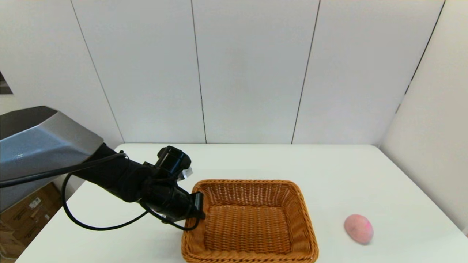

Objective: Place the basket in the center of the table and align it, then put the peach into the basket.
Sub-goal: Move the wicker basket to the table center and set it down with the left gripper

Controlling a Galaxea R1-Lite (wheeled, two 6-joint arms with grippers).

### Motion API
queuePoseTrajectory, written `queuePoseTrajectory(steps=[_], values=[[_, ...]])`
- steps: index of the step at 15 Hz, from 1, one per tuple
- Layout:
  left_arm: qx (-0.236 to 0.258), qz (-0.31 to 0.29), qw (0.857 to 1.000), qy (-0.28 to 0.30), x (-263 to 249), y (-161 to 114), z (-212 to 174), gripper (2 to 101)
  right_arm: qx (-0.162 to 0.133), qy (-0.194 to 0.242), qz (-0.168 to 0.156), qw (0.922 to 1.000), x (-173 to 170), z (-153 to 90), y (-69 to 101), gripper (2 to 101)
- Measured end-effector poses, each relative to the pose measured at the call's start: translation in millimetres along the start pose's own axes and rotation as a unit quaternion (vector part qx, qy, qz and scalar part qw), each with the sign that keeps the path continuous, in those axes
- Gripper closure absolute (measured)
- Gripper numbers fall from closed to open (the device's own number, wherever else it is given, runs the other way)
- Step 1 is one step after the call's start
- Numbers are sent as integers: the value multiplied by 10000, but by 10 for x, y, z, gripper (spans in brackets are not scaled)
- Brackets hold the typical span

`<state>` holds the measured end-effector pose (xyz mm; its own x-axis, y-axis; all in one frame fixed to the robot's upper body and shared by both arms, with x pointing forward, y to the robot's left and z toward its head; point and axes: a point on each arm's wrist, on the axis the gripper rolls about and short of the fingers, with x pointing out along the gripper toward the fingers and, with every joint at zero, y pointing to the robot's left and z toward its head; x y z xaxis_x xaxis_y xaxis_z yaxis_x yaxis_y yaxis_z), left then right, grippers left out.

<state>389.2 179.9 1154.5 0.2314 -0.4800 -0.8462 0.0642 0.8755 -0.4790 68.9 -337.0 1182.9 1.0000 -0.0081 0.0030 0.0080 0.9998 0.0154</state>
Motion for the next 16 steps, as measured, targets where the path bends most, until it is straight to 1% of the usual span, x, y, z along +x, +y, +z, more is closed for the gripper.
queuePoseTrajectory(steps=[3, 13, 16], values=[[84, 5, 10000, 29, 7, -9, -10, 889, 0, 0, 0, 10000, 0, 0, 0, 52], [22, 34, 10000, 14, 45, -13, 19, 889, 10, 0, 0, 10000, 0, 0, 0, 52], [15, 48, 10000, 38, 70, -4, 21, 644, 15, 0, 0, 10000, 0, 0, 0, 52]])
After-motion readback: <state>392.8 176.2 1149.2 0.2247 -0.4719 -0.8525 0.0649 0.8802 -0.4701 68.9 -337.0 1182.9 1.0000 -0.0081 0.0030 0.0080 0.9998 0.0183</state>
